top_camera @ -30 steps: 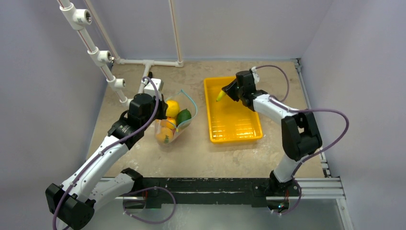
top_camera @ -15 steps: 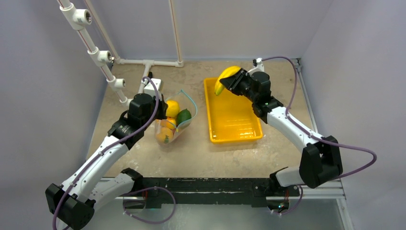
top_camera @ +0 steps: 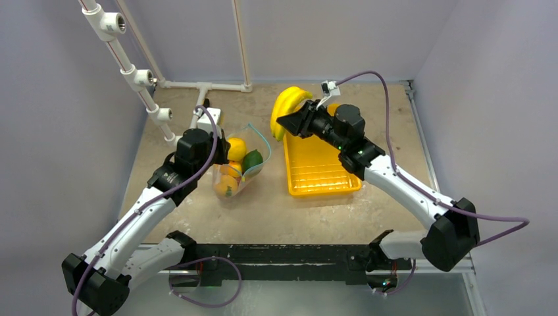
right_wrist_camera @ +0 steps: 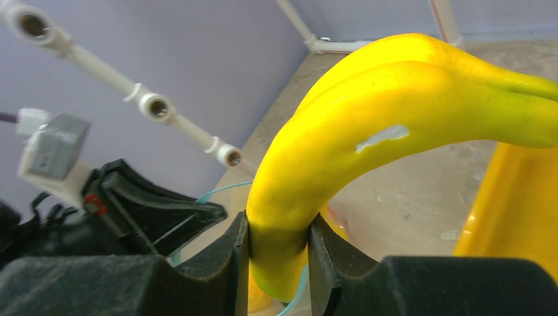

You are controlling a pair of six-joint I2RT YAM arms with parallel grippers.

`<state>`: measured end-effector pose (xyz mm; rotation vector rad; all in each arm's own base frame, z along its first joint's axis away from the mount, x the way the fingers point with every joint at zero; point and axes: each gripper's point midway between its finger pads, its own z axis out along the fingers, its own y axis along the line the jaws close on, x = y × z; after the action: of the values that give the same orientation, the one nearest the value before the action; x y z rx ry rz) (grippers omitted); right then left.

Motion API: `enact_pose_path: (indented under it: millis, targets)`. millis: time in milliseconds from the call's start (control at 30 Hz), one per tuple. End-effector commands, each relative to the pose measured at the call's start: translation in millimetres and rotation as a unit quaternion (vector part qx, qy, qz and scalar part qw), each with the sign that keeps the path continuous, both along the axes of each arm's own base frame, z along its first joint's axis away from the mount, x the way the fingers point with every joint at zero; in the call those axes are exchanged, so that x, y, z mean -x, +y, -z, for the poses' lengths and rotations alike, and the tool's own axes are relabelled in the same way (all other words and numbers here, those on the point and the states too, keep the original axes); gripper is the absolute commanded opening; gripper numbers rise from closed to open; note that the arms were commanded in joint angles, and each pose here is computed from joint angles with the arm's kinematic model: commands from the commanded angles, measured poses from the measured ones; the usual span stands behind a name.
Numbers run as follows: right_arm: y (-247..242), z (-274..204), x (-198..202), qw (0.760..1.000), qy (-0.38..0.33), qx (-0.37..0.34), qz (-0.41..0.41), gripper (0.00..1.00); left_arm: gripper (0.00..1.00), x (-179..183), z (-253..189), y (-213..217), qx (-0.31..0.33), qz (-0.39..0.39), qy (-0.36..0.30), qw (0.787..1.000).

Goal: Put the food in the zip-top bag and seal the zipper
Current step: Place the fake fruit in the zipper food storage bag.

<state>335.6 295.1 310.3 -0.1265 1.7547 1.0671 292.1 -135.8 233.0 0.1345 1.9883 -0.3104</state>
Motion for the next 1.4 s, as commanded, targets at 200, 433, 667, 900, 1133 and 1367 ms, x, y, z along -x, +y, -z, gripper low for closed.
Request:
enact_pose_path:
  millis: [200, 433, 667, 900, 1133, 1367]
  targets:
    - [35, -71, 41, 0.99, -0.114, -0.035, -0.079, 0.0, 0.0, -2, -17, 1, 0.009, -0.003, -0.028, 1.0]
    - [67, -54, 53, 0.988, -0.094, -0.023, -0.117, 0.0, 0.0, -2, -18, 2, 0.01, -0.004, -0.03, 0.999]
    - [98, -33, 66, 0.989, -0.072, 0.016, -0.13, 0.0, 0.0, -2, -19, 2, 0.011, -0.004, -0.031, 0.999]
    - [115, -12, 79, 0.99, -0.052, 0.053, -0.123, 0.0, 0.0, -1, -21, 3, 0.011, -0.005, -0.035, 0.999]
    - [133, 16, 93, 0.988, -0.027, 0.077, -0.13, 0.0, 0.0, -1, -21, 3, 0.013, -0.004, -0.034, 0.999]
    - [145, 32, 103, 0.986, -0.011, 0.102, -0.133, 0.0, 0.0, 0, -22, 2, 0.015, -0.002, -0.034, 0.999]
